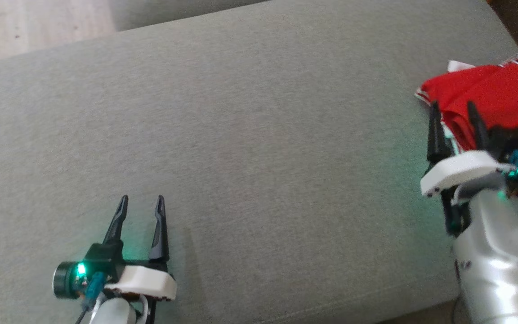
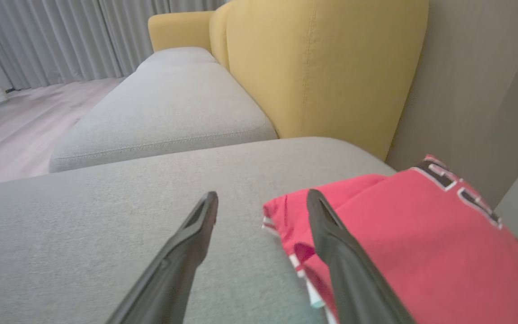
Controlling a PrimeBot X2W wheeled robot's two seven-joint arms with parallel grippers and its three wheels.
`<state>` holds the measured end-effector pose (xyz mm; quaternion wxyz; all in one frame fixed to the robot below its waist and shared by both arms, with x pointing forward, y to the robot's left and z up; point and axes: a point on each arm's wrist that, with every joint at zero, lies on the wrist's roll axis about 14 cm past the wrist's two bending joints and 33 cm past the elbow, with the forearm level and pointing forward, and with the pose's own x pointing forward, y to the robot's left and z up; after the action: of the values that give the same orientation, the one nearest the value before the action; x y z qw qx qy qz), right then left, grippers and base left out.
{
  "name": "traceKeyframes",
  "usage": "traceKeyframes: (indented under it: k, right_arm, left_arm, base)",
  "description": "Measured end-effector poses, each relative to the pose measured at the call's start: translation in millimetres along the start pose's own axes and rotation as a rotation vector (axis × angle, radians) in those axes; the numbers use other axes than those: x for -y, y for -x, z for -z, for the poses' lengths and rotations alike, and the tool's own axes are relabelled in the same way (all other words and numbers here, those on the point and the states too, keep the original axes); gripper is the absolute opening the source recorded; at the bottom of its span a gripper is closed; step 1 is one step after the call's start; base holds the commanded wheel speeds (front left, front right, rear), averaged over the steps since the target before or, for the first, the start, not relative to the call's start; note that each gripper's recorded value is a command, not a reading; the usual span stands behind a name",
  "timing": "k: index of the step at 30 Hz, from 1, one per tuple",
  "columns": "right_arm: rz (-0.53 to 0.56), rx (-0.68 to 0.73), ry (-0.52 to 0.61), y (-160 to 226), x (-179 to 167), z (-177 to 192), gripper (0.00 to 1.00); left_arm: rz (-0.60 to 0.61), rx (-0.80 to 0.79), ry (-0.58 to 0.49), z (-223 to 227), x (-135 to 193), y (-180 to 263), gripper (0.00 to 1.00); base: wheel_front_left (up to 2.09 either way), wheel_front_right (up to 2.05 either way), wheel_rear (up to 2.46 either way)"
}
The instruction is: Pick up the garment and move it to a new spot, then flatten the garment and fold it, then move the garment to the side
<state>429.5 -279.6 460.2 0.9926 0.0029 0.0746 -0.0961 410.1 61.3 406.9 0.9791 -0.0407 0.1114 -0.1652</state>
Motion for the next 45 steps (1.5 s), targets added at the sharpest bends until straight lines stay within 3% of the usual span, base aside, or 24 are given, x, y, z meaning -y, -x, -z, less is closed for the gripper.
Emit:
traceKeyframes:
  k: [6, 16, 23, 36, 37, 45]
  right_arm:
    - [-0.123, -0.06, -0.066, 9.7, -50.8, 28.2, 1.0]
    - [-0.236, -0.036, -0.093, 13.9, -95.1, 24.2, 1.0]
    - [-0.29, -0.017, -0.114, 25.4, -113.9, 17.6, 1.0]
    - [-0.321, -0.022, -0.143, 48.5, -121.2, 20.6, 1.0]
    - [-0.322, -0.03, -0.142, 50.6, -121.2, 23.4, 0.0]
    - [-0.281, -0.223, -0.161, 85.7, -107.8, 88.3, 0.0]
  left_arm:
    - [-0.105, 0.01, 0.018, -3.0, -27.3, 16.7, 1.0]
    - [-0.24, 0.031, 0.027, -8.9, -60.7, 45.5, 1.0]
    - [-0.322, 0.057, 0.045, -13.6, -78.6, 71.0, 1.0]
    - [-0.352, 0.093, 0.099, -18.0, -87.6, 92.7, 1.0]
    - [-0.358, 0.091, 0.113, -16.7, -89.4, 93.4, 0.0]
    - [-0.387, -0.04, 0.162, 28.0, -88.0, 112.0, 0.0]
  base:
    - [0.0, 0.0, 0.0]
    - [0.0, 0.0, 0.0]
    - [0.0, 0.0, 0.0]
    - [0.0, 0.0, 0.0]
    - [0.0, 0.0, 0.0]
    - [0.0, 0.0, 0.0]
